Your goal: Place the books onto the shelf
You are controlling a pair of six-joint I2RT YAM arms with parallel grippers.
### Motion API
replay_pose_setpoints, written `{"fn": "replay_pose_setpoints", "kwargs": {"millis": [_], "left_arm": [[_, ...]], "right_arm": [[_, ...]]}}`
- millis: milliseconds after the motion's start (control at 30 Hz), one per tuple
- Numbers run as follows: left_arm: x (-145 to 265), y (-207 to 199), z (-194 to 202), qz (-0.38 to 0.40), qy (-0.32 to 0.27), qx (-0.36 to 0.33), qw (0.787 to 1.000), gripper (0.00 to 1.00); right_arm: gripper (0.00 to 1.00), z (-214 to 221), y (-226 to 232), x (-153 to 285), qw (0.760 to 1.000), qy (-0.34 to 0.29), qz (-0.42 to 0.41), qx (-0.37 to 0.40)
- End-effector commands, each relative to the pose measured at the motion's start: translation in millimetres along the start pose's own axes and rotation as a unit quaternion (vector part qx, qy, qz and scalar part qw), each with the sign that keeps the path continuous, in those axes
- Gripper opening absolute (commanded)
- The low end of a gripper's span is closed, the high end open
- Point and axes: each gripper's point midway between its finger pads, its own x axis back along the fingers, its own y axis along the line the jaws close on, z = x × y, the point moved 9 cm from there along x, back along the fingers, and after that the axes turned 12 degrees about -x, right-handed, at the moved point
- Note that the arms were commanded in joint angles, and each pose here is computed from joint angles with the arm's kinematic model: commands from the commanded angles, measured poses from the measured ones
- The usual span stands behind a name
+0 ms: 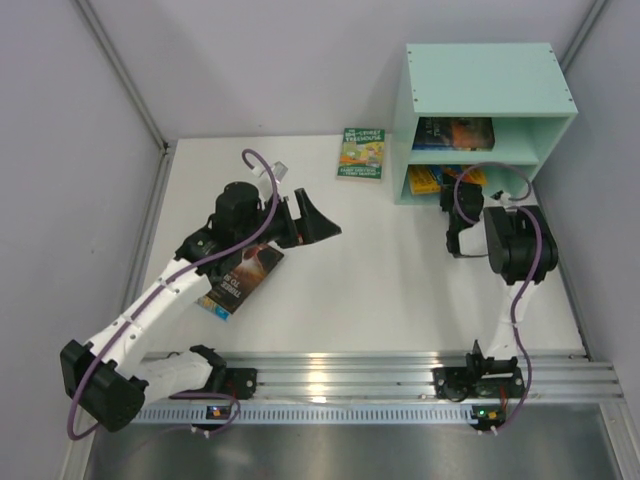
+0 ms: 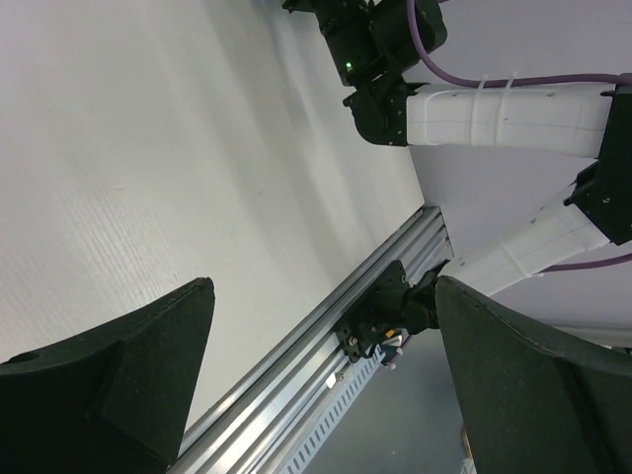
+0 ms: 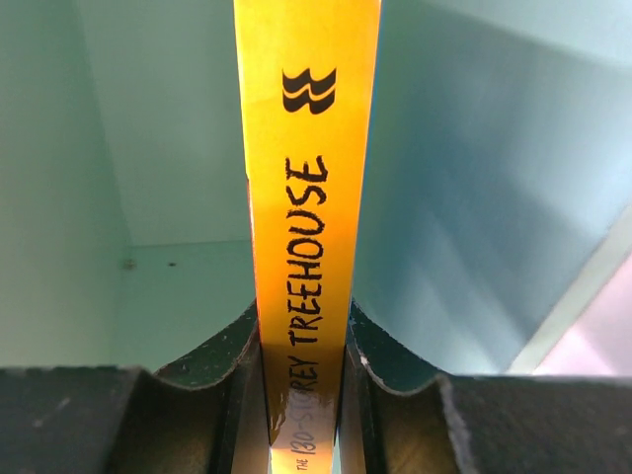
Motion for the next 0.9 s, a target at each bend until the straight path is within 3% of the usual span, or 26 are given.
{"fn": "replay_pose_setpoints", "kwargs": {"millis": [0, 200, 367, 867], "left_arm": [[5, -9, -8, 0.028, -0.032, -0.017, 0.999, 0.98], [8, -12, -10, 0.030, -0.039, -0.019, 0.999, 0.98], [9, -13, -10, 0.033, -0.037, -0.017, 0.999, 0.98], [11, -11, -4, 0.038, -0.040, -0.011, 0.998, 0.98]], "right_arm": [[0.11, 23, 25, -12, 1.000, 0.018, -0.004, -0.008], [0.22, 28, 16, -9, 0.999, 0.024, 0.048, -0.006], [0.43, 34, 11, -6, 0.994, 0.043, 0.104, 0.015], [0.48, 35, 8, 7, 0.976, 0.102, 0.185, 0.056]]}}
